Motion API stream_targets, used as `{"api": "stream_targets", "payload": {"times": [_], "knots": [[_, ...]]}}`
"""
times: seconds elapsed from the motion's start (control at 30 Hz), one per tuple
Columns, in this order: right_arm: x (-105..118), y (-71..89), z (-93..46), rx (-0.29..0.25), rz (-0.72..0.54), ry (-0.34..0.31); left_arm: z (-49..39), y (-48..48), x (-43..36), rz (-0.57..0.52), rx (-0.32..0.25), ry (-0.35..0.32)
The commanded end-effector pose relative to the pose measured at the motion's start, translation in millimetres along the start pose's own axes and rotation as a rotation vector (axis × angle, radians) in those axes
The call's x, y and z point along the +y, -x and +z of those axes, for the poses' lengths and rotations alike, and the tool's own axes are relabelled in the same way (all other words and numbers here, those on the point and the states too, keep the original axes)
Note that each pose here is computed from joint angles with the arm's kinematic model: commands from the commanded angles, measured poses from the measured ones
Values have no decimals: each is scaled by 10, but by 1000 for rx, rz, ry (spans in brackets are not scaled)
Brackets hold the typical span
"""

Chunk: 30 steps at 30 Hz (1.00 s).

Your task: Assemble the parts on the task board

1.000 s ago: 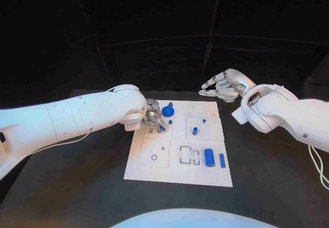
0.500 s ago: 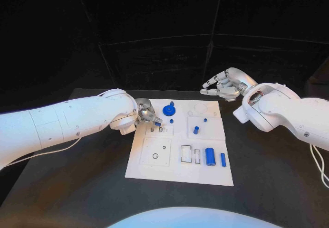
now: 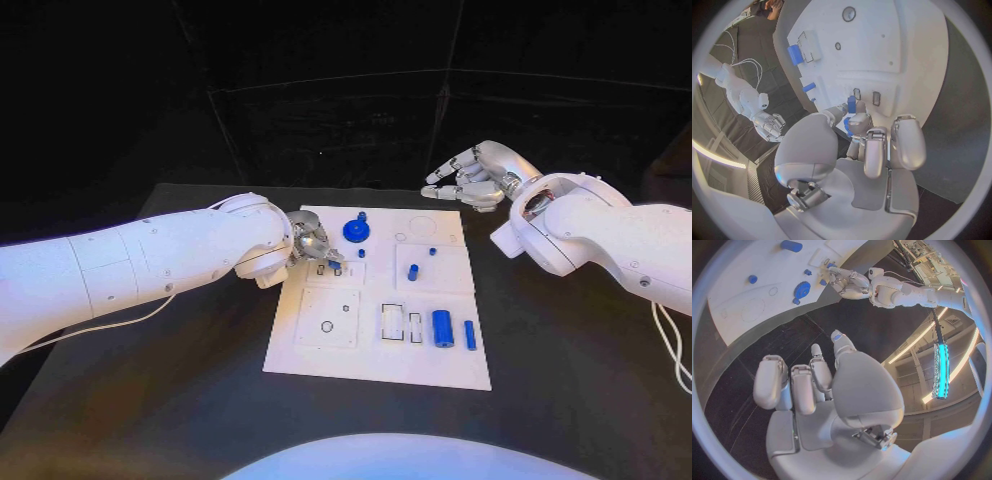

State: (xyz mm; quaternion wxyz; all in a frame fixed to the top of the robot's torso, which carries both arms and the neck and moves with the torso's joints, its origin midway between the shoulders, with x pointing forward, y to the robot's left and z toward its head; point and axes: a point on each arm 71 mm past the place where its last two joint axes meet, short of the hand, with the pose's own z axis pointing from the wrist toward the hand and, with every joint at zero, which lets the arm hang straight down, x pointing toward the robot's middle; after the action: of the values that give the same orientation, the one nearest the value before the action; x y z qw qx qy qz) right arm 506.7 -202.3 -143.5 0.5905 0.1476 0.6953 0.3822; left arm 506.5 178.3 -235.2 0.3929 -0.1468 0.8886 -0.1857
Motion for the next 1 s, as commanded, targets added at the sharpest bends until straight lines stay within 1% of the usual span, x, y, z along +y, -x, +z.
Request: {"api": "stream_targets", "payload": {"times": [0.03,0.4,0.63,1.0], "knots": [[18,0,7,7,0,8,5,-6,-9,40,6,0],[22,-5,13,7,-2,10,34,-36,-27,82,37,8],[21,-5,16,7,-2,9,73,-54,-49,89,46,12],[19,-6,19,9,-2,8,106,-57,-27,93,54,24]]}}
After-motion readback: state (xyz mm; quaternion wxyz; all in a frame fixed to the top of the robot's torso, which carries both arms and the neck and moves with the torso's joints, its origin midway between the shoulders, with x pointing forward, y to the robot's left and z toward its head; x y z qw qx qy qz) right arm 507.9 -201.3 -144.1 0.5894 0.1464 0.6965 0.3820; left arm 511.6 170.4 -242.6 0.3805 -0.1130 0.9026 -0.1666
